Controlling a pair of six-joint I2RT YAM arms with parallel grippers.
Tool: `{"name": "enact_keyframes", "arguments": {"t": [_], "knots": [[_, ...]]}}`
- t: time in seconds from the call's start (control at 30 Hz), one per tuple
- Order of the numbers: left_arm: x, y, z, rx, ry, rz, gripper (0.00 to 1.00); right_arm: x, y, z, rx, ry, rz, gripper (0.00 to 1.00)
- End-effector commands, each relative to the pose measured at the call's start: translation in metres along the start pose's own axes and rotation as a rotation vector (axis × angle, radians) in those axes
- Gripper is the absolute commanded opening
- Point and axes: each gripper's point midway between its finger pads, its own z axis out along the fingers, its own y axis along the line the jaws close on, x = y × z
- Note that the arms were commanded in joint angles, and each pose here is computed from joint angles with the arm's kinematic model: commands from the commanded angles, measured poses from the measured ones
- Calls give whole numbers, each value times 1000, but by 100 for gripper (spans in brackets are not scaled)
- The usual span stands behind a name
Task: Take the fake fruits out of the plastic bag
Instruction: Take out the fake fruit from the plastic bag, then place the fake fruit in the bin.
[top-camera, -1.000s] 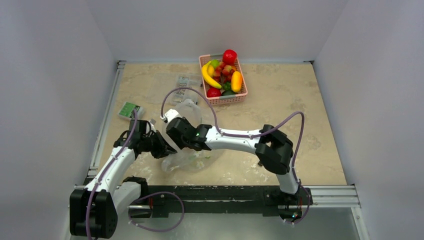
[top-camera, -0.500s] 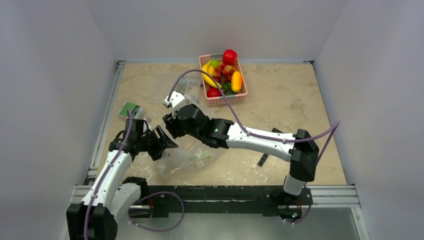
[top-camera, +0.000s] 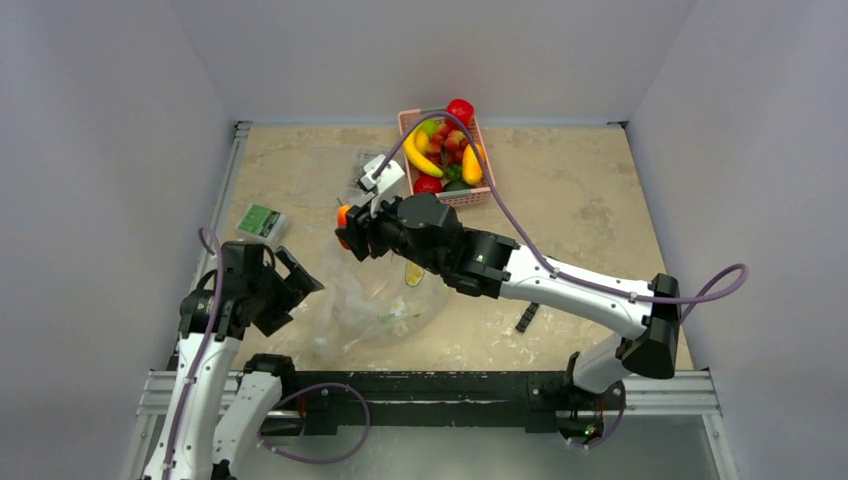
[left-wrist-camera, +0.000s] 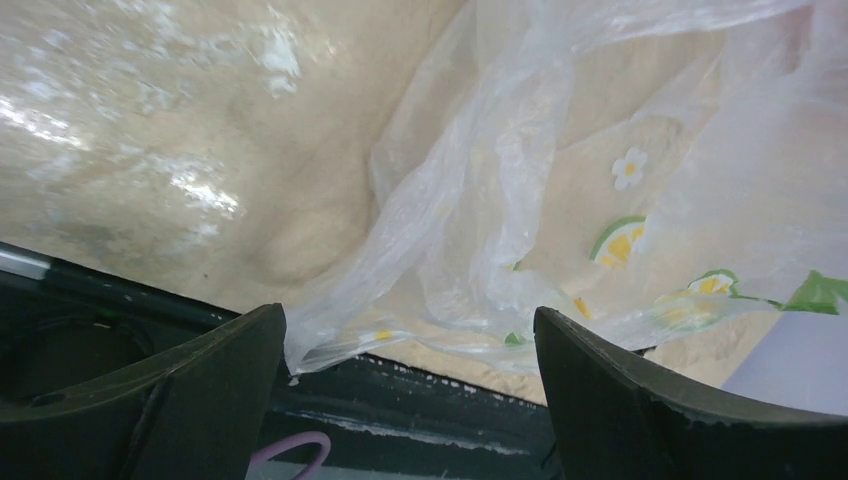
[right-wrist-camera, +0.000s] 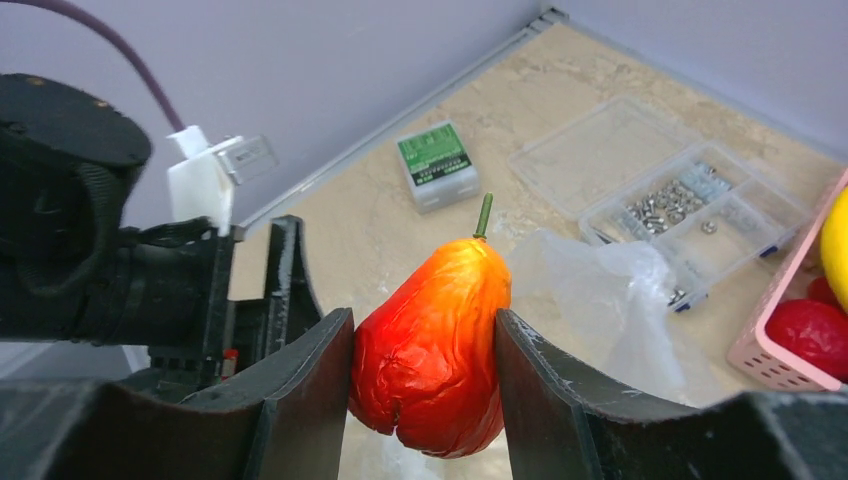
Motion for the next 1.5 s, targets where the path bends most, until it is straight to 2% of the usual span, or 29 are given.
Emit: {"name": "enact_keyframes", "arguments": {"t": [0.0, 0.07, 0.23, 0.37, 0.53, 0.73, 0.9, 1.17, 1.23, 1.3, 1.47], "knots": [[-26, 19, -33, -99, -180, 6, 95, -72, -20, -24, 75, -184, 25, 0], [-29, 12, -40, -70, -192, 45, 95, -87, -41, -26, 132, -214, 38, 0], [-26, -13, -57, 65, -179, 144, 93, -122, -131, -35, 329, -301, 121, 0], [-24, -29, -69, 172, -196, 194, 93, -127, -207, -41, 491, -336, 163, 0], [-18, -52, -83, 318, -188, 256, 97, -95, -291, -27, 621, -295, 219, 0], [-10, -67, -85, 375, -113, 301, 99, -25, -364, 19, 676, -143, 271, 0], [-6, -65, -79, 368, -82, 309, 99, 27, -394, 46, 714, -22, 279, 0], [-3, -69, -74, 386, -53, 279, 100, 86, -399, 61, 710, 85, 302, 0], [-3, -71, -78, 392, -58, 275, 100, 95, -399, 60, 707, 90, 297, 1], [-4, -71, -80, 395, -62, 273, 100, 99, -401, 63, 704, 86, 278, 6], [-3, -71, -85, 398, -68, 268, 100, 112, -402, 61, 719, 128, 265, 8]]}}
